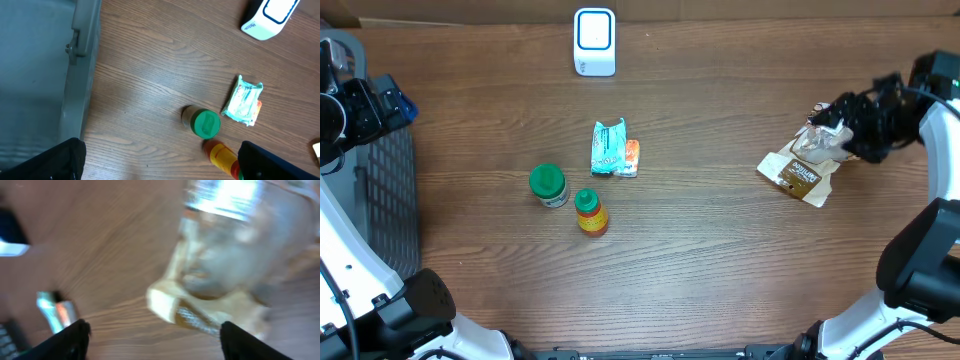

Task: Scan the item barcode
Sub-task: 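Carry the mushroom bag right and drop it on the table's right side, then move the right gripper to the small orange packet and grasp it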

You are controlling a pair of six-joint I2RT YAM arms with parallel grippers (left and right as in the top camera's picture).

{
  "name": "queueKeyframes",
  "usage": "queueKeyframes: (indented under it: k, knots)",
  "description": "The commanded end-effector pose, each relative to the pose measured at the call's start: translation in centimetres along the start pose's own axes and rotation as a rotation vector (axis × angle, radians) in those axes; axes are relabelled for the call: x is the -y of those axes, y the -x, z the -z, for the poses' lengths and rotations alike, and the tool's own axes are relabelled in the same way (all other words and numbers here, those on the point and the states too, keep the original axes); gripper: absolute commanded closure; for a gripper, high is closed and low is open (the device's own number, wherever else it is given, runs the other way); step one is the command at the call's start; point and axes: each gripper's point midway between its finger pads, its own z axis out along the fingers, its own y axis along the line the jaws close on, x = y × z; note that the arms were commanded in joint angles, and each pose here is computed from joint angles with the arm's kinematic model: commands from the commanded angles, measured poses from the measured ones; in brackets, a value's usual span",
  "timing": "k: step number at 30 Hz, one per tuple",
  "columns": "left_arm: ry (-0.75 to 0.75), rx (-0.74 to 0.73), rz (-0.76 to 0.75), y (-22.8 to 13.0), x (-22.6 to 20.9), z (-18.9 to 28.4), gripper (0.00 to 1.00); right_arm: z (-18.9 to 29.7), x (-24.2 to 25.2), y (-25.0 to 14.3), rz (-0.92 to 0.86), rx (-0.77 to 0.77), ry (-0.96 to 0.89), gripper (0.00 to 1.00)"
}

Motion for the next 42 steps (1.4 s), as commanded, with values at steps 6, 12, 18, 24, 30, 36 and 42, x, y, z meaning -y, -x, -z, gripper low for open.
queueKeyframes:
  k: [6,12,18,24,30,36,42]
  knots:
    - [-0.003,-0.012,-0.017,0.0,0.0,-0.4,0.01,-3.5,-10.6,-3.9,0.214,-0.085,0.143,0.30]
    - [-0.003,-0.012,-0.017,0.0,0.0,-0.4,0.00,-9.1,-15.0,-8.5,0.252,-0.199,0.120,0.39]
    - [-0.003,-0.012,-0.017,0.0,0.0,-0.4,0.01,-15.6,-18.2,-14.5,0.298,-0.334,0.094,0.49]
    - [-0.003,-0.012,-0.017,0.0,0.0,-0.4,0.00,-18.5,-19.8,-17.9,0.340,-0.381,0.083,0.51]
    - [-0.003,-0.012,-0.017,0.0,0.0,-0.4,0.00,-20.7,-20.2,-19.2,0.318,-0.375,0.048,0.57]
    - [-0.003,-0.012,-0.017,0.0,0.0,-0.4,0.00,-22.9,-20.0,-19.2,0.304,-0.347,0.021,0.60]
    - [-0.003,-0.012,-0.017,0.0,0.0,-0.4,0.00,-24.5,-20.3,-20.0,0.322,-0.352,0.033,0.62]
